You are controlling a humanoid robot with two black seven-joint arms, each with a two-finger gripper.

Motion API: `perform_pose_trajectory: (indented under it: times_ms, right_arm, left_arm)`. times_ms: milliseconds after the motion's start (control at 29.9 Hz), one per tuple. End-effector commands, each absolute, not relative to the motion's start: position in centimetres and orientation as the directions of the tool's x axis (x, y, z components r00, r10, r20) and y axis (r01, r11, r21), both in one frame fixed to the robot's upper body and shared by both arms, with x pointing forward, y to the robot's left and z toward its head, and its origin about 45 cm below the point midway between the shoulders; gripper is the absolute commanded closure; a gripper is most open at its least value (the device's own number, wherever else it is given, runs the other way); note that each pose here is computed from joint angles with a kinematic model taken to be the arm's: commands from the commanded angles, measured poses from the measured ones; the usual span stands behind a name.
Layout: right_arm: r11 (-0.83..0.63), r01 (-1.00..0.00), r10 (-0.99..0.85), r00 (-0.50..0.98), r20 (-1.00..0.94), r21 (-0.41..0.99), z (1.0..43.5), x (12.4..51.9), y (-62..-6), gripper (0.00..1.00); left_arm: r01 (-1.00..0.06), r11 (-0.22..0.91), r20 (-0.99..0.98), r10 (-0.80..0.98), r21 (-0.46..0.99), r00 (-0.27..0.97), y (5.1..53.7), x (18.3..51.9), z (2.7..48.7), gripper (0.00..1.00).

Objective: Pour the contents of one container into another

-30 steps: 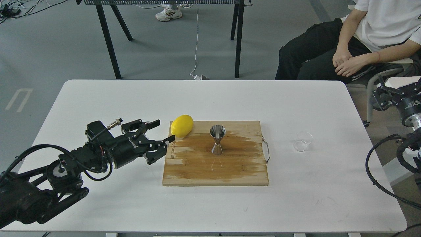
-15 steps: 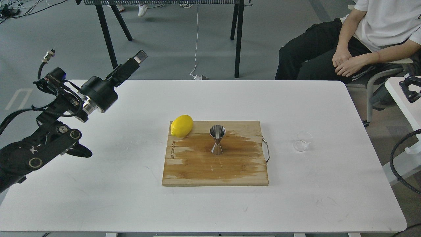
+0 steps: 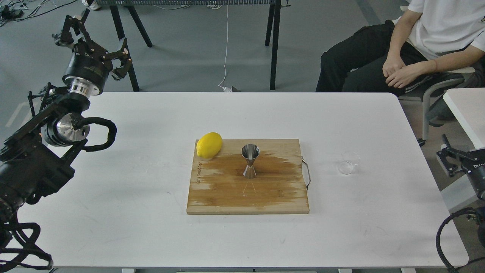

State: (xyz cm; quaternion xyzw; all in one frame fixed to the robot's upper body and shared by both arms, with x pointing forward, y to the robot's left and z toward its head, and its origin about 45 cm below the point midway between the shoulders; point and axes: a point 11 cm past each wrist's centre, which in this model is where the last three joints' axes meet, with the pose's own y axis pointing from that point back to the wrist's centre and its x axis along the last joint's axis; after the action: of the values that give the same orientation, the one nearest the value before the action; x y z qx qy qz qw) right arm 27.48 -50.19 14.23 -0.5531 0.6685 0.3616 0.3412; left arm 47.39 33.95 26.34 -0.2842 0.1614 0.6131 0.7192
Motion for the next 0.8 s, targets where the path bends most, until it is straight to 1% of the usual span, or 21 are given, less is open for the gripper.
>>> perform_pose_trajectory:
  times_ms: [0,67,167,234,334,601,701,768]
  right_arm:
    - [0.109,-0.983,-0.422,-0.180,-0.889,0.147,12.5,26.0,-48.8,0.00]
    - [0.085,-0.986,-0.396,-0.163,-0.904,0.141,12.2,26.2,-47.4,0.00]
    - [0.060,-0.981,-0.356,-0.192,-0.914,0.183,11.3,26.5,-45.4,0.00]
    - [0.016,-0.976,-0.319,-0.211,-0.924,0.217,10.9,26.8,-43.0,0.00]
    - [-0.010,-0.958,-0.268,-0.273,-0.924,0.286,9.9,26.0,-40.4,0.00]
    - [-0.023,-0.880,-0.128,-0.468,-0.874,0.475,6.2,25.7,-35.2,0.00]
    - [-0.035,-0.852,-0.132,-0.514,-0.847,0.523,6.1,25.8,-34.4,0.00]
    - [-0.053,-0.839,-0.156,-0.528,-0.835,0.541,6.6,27.0,-33.7,0.00]
  left_arm:
    - [-0.978,0.126,-0.615,0.762,-0.167,0.203,32.6,47.6,25.2,0.00]
    - [-0.978,0.129,-0.618,0.759,-0.166,0.205,32.4,47.6,25.2,0.00]
    - [-0.977,0.128,-0.620,0.757,-0.169,0.206,32.3,47.6,25.3,0.00]
    - [-0.977,0.127,-0.618,0.759,-0.169,0.205,32.3,47.6,25.3,0.00]
    - [-0.978,0.124,-0.619,0.759,-0.168,0.202,32.4,47.5,25.1,0.00]
    - [-0.978,0.116,-0.616,0.762,-0.171,0.198,32.8,47.5,25.2,0.00]
    - [-0.978,0.115,-0.616,0.762,-0.172,0.198,32.8,47.5,25.2,0.00]
    - [-0.979,0.115,-0.617,0.762,-0.171,0.197,32.8,47.5,25.2,0.00]
